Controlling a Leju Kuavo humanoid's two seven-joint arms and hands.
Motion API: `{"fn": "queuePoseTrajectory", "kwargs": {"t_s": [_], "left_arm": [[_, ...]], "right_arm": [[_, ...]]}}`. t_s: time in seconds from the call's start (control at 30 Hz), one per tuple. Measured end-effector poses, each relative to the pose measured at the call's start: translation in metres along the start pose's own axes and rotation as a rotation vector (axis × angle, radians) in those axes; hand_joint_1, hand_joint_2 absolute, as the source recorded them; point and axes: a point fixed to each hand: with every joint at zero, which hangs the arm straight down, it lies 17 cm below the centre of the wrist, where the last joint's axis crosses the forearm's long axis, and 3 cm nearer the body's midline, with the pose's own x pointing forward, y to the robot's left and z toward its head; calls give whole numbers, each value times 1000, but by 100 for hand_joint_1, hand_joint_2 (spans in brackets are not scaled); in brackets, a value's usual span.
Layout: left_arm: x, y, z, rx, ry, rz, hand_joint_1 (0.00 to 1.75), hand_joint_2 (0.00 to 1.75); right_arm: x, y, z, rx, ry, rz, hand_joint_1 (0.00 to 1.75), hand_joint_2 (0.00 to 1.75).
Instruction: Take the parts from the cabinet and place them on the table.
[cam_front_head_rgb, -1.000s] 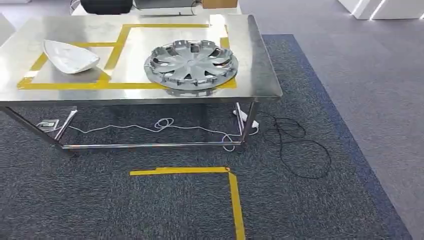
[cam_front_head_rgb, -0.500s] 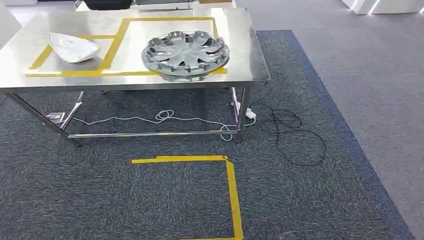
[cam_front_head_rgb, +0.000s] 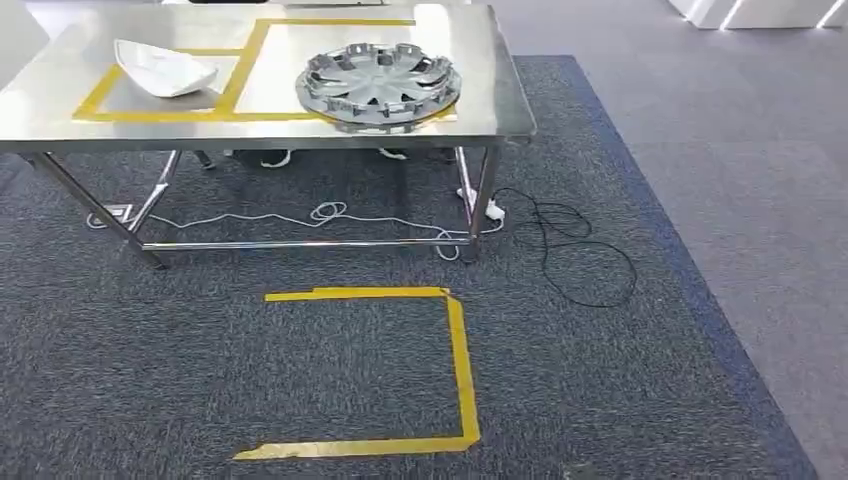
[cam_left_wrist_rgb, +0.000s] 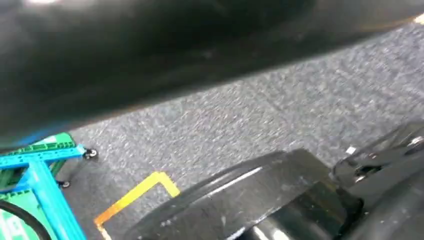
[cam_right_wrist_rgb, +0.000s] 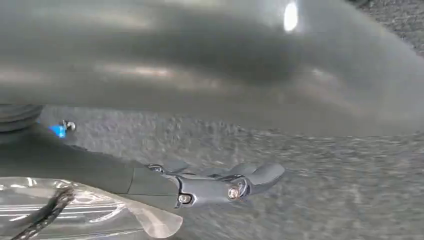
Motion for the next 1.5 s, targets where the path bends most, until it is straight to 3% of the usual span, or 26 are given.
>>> {"fn": "queuePoseTrajectory", "kwargs": {"t_s": [1.5], "left_arm": [[-19, 4, 2, 48, 77, 68, 0, 0]], "right_arm": [[-4, -3, 0, -15, 39, -163, 0, 0]]}}
